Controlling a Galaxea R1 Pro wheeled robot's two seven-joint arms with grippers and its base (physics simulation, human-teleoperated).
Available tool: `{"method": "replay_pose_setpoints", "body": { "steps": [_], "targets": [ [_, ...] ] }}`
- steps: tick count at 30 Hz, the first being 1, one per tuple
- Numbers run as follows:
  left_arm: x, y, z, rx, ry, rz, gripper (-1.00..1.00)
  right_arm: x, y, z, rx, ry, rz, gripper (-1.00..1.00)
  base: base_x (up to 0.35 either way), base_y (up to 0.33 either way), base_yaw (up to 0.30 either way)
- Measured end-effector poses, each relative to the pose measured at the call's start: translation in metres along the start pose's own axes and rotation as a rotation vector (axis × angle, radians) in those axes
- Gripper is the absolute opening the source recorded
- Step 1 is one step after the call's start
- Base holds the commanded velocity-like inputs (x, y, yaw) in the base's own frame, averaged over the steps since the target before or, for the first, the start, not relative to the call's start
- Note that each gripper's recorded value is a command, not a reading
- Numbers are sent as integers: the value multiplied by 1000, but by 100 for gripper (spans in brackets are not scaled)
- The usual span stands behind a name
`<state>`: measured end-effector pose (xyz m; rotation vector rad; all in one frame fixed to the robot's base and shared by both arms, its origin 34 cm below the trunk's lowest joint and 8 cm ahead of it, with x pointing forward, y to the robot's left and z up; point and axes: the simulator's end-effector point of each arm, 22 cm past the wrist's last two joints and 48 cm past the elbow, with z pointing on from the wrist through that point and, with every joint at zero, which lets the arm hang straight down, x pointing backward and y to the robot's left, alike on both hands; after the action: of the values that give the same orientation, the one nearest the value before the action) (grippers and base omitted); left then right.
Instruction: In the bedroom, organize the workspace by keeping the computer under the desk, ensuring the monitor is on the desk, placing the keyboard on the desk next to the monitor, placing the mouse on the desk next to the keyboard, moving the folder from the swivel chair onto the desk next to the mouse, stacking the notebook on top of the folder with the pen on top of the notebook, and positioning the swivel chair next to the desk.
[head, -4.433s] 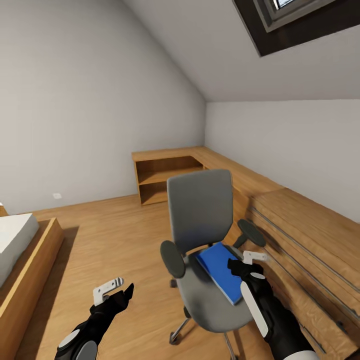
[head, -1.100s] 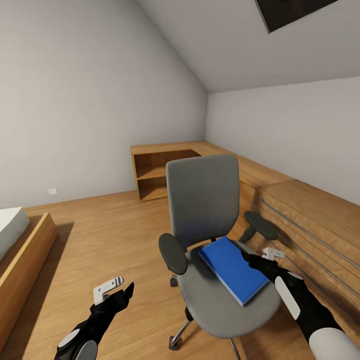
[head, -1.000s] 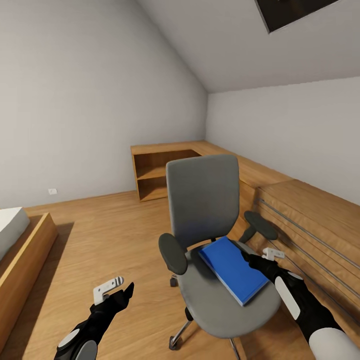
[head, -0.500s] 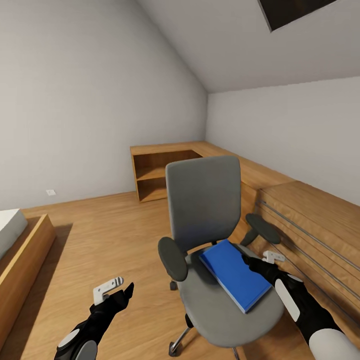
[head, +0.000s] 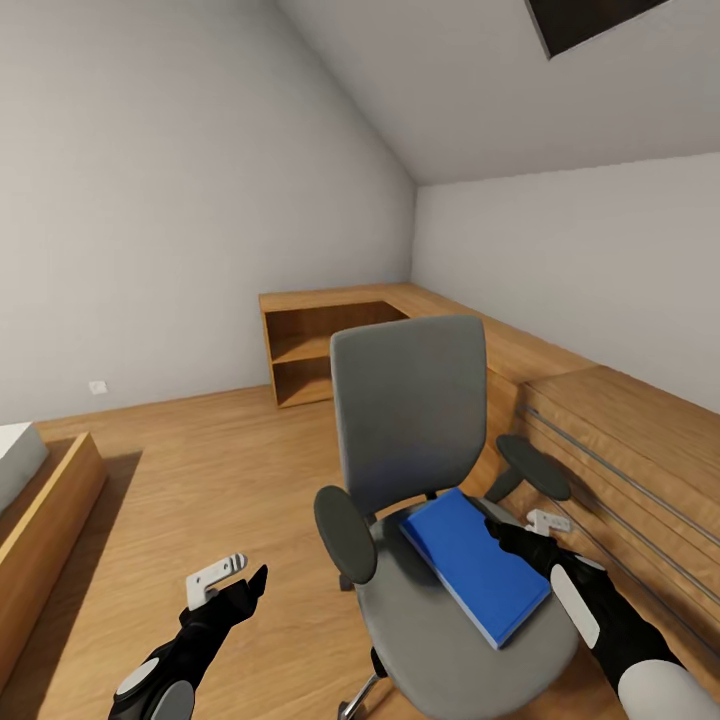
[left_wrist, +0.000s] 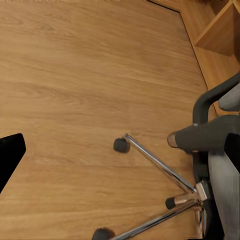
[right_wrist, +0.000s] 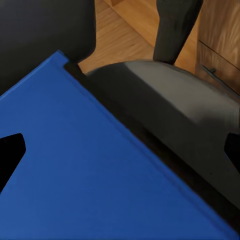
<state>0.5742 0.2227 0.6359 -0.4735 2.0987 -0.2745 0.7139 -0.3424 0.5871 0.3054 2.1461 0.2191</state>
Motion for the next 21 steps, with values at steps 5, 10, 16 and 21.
{"method": "replay_pose_setpoints", "body": {
  "steps": [5, 10, 16, 21],
  "targets": [
    [0, 0, 0, 0, 2, 0, 100, 1, 0, 0, 1, 2, 1, 100, 34, 0, 0],
    [3, 2, 2, -1, 0, -1, 100, 5, -2, 2, 1, 2, 0, 100, 8, 0, 0],
    [13, 7, 6, -1, -2, -2, 100, 15, -5, 7, 1, 0, 0, 100, 1, 0, 0],
    [22, 11, 10, 0, -3, -2, 100, 24, -8, 11, 1, -1, 0, 100, 0, 0, 0]
  ]
}}
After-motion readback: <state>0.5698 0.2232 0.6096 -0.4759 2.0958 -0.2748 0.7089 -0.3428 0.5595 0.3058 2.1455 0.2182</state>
